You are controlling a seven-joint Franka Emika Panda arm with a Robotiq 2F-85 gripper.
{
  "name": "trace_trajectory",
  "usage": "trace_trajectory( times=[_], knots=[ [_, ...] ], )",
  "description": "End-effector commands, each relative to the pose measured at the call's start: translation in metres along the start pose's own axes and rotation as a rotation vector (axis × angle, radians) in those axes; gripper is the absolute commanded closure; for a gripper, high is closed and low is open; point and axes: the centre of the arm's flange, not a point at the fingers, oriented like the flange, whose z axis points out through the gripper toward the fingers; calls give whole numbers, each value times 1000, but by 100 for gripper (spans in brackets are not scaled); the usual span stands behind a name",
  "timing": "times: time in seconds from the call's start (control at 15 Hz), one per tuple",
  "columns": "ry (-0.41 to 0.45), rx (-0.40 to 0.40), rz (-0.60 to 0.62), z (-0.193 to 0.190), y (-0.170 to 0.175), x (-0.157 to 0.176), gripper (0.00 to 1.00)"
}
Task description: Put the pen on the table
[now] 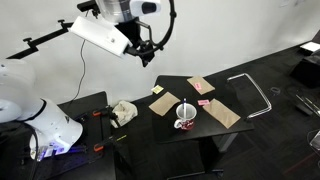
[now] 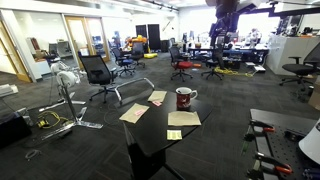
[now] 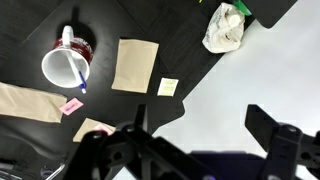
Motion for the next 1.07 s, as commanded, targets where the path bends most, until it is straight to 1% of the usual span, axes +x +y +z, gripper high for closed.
trace_trajectory(
  times=[0.0,0.2,0.33,0.47,0.67,0.93,1.0],
  knots=[
    [33,-12,-88,0,34,17,0],
    [72,-82,-117,7,52,28,0],
    [111,-140,-120,12,65,33,0],
    [139,-179,-114,17,78,36,0],
    [145,-176,-95,29,97,36,0],
    [119,-112,-42,47,116,31,0],
    [126,-136,-47,45,100,25,0]
  ],
)
